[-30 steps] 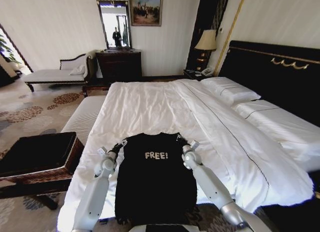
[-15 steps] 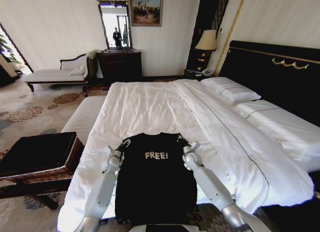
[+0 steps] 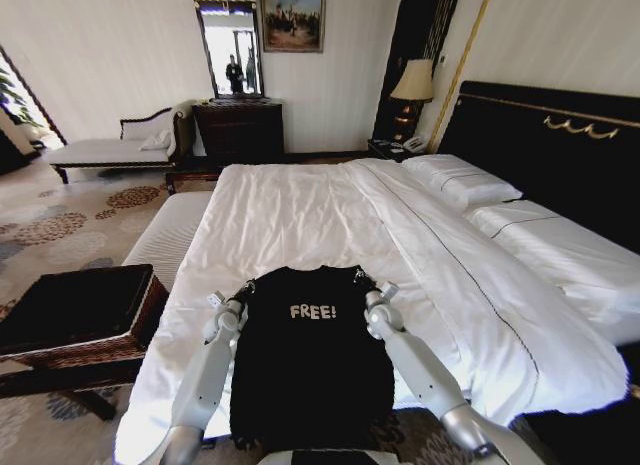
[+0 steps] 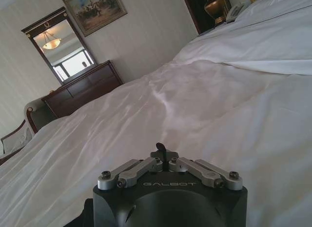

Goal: Fold the clothes on the bed and place them into the basket.

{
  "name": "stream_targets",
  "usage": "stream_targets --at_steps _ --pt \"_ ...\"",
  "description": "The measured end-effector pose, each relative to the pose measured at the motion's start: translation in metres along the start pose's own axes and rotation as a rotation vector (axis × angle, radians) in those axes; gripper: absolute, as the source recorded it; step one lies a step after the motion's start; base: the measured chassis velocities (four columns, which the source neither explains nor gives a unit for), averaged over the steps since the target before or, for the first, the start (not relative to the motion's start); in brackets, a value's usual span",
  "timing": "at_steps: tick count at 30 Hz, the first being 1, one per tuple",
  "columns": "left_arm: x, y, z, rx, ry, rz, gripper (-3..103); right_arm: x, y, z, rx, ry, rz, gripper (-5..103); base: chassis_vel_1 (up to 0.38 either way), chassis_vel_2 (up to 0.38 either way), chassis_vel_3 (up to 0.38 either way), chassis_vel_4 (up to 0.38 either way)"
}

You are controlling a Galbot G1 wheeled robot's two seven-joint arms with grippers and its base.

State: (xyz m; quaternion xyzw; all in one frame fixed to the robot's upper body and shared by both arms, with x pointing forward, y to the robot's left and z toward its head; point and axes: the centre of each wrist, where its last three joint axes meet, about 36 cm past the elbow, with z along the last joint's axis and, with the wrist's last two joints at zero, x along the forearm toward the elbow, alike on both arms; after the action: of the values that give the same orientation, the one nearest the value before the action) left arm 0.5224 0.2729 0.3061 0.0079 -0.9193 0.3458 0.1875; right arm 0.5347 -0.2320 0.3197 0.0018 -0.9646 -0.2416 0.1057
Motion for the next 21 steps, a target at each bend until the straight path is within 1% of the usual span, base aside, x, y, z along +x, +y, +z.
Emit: stream_targets --at_steps 1,3,5,7,9,10,11,12,13,16,17,18,21 --pt "0.001 -0.001 -0.001 -0.002 -0.004 0.006 3 0.002 0.001 -0.002 -0.001 -0.004 -0.004 1 0.000 0.000 0.000 0.000" --pt "0.002 -0.001 -0.002 -0.003 -0.007 0.009 2 0.003 0.002 -0.004 -0.001 -0.006 -0.006 1 0.000 0.000 0.000 0.000" --pt "0.011 -0.006 -0.013 -0.015 -0.032 0.036 2 0.014 0.003 -0.015 0.002 -0.019 -0.016 1 0.000 0.000 0.000 0.000" --pt "0.015 -0.008 -0.017 -0.019 -0.043 0.049 2 0.018 0.001 -0.020 0.006 -0.022 -0.019 1 0.000 0.000 0.000 0.000" --pt "0.028 -0.013 -0.031 -0.029 -0.071 0.082 2 0.029 -0.005 -0.034 0.026 -0.037 -0.024 1 0.000 0.000 0.000 0.000" --pt "0.042 -0.019 -0.047 -0.043 -0.096 0.117 2 0.041 -0.009 -0.051 0.052 -0.059 -0.041 1 0.000 0.000 0.000 0.000" --pt "0.050 -0.021 -0.056 -0.051 -0.106 0.134 2 0.046 -0.009 -0.059 0.061 -0.071 -0.054 1 0.000 0.000 0.000 0.000" --pt "0.050 -0.021 -0.056 -0.051 -0.106 0.134 2 0.046 -0.009 -0.059 0.061 -0.071 -0.054 1 0.000 0.000 0.000 0.000" --pt "0.059 -0.025 -0.067 -0.059 -0.116 0.153 2 0.052 -0.007 -0.070 0.069 -0.087 -0.074 1 0.000 0.000 0.000 0.000" --pt "0.095 -0.050 -0.106 -0.082 -0.151 0.243 2 0.074 0.006 -0.109 0.079 -0.145 -0.153 1 0.000 0.000 0.000 0.000" --pt "0.104 -0.057 -0.116 -0.090 -0.161 0.264 2 0.079 0.011 -0.119 0.080 -0.161 -0.171 1 0.000 0.000 0.000 0.000" --pt "0.104 -0.057 -0.116 -0.090 -0.161 0.264 2 0.079 0.011 -0.119 0.080 -0.161 -0.171 1 0.000 0.000 0.000 0.000" --pt "0.134 -0.085 -0.143 -0.113 -0.189 0.322 2 0.095 0.029 -0.148 0.066 -0.193 -0.224 1 0.000 0.000 0.000 0.000"
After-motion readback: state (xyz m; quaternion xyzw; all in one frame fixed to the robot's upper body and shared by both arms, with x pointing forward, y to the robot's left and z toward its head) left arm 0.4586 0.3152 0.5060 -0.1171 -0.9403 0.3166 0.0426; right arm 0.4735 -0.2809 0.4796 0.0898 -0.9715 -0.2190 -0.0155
